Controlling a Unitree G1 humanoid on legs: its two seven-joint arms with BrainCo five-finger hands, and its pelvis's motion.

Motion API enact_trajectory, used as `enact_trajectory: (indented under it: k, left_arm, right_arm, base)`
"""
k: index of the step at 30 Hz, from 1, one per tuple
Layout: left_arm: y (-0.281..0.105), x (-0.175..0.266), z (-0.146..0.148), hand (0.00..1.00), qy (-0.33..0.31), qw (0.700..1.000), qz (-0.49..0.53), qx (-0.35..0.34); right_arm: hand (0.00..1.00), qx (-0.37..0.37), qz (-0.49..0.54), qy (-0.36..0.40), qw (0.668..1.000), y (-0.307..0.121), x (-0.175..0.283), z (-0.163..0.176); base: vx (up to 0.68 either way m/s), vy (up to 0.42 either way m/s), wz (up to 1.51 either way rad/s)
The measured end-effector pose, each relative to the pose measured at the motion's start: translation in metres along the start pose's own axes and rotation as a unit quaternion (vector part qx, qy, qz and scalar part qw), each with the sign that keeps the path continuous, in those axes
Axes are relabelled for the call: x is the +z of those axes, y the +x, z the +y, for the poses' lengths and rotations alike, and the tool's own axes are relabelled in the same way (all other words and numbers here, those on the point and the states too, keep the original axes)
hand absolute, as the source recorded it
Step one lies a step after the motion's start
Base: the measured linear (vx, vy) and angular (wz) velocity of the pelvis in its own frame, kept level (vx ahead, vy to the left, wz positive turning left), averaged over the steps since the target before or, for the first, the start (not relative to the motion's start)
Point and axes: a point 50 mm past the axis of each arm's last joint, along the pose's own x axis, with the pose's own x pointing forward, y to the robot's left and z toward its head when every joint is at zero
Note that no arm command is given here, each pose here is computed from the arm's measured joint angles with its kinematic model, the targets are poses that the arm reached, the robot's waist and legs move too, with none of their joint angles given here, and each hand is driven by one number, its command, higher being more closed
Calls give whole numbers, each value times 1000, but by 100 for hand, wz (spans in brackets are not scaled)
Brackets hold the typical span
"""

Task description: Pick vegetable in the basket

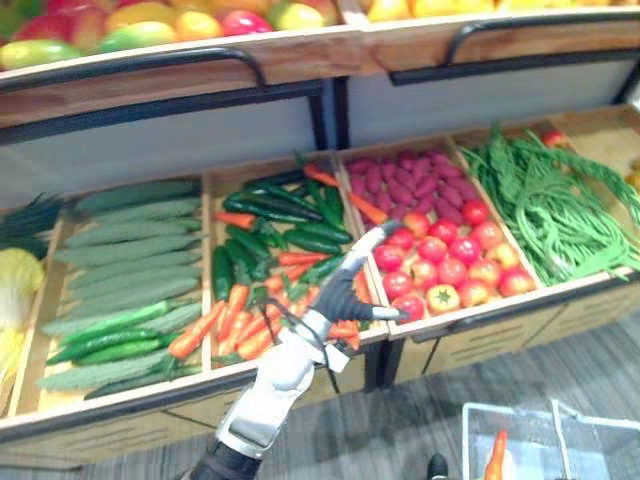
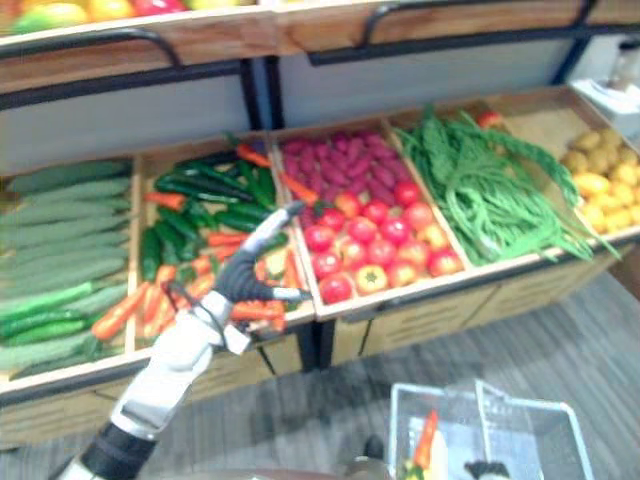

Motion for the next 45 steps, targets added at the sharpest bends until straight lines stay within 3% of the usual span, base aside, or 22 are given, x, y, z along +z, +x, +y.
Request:
enact_trajectory:
  k: [6, 8, 12, 17, 21, 23, 26, 29, 33, 39, 45]
  left_arm:
    - [-54, -41, 42, 0, 31, 970, 135, 200]
    - [-80, -64, 55, 0, 59, 938, 207, 272]
    - [-122, -97, 66, 0, 75, 877, 319, 351]
    - [-183, -121, 73, 0, 103, 776, 432, 448]
    - [-247, -139, 61, 0, 99, 671, 552, 484]
    - [-277, -142, 51, 0, 84, 619, 601, 499]
    - [-327, -143, 21, 0, 27, 512, 680, 523]
    - [-353, -138, -8, 0, -13, 461, 740, 489]
    - [-361, -136, -23, 0, -49, 458, 766, 449]
    - [-341, -149, -40, 0, -104, 515, 770, 361]
    - [-337, -151, -51, 0, -135, 539, 775, 301]
  right_arm:
    - [100, -1, 44, 48, 998, -8, -35, 15]
    - [100, -5, 53, 68, 996, -10, -41, 18]
    - [100, -4, 68, 80, 994, -14, -52, 24]
    - [100, 5, 81, 88, 993, -19, -62, 36]
    - [100, 4, 84, 89, 993, -21, -63, 43]
    - [100, 4, 88, 89, 992, -22, -66, 44]
    - [100, 3, 93, 91, 991, -23, -69, 44]
    - [100, 0, 97, 96, 991, -23, -71, 44]
    - [100, 2, 97, 88, 991, -22, -68, 45]
    - [100, 7, 89, 65, 994, -20, -64, 42]
    - [100, 15, 79, 56, 995, -18, -58, 42]
  base:
    - [-13, -13, 46]
    - [-28, -21, 36]
    - [-17, -19, 35]
    - [15, -10, 16]
    - [0, 0, 0]
    - [0, 0, 0]
    - [18, -12, -2]
    - [0, 0, 0]
    - [5, -7, -14]
    - [-9, -3, -9]
    - [21, -2, -8]
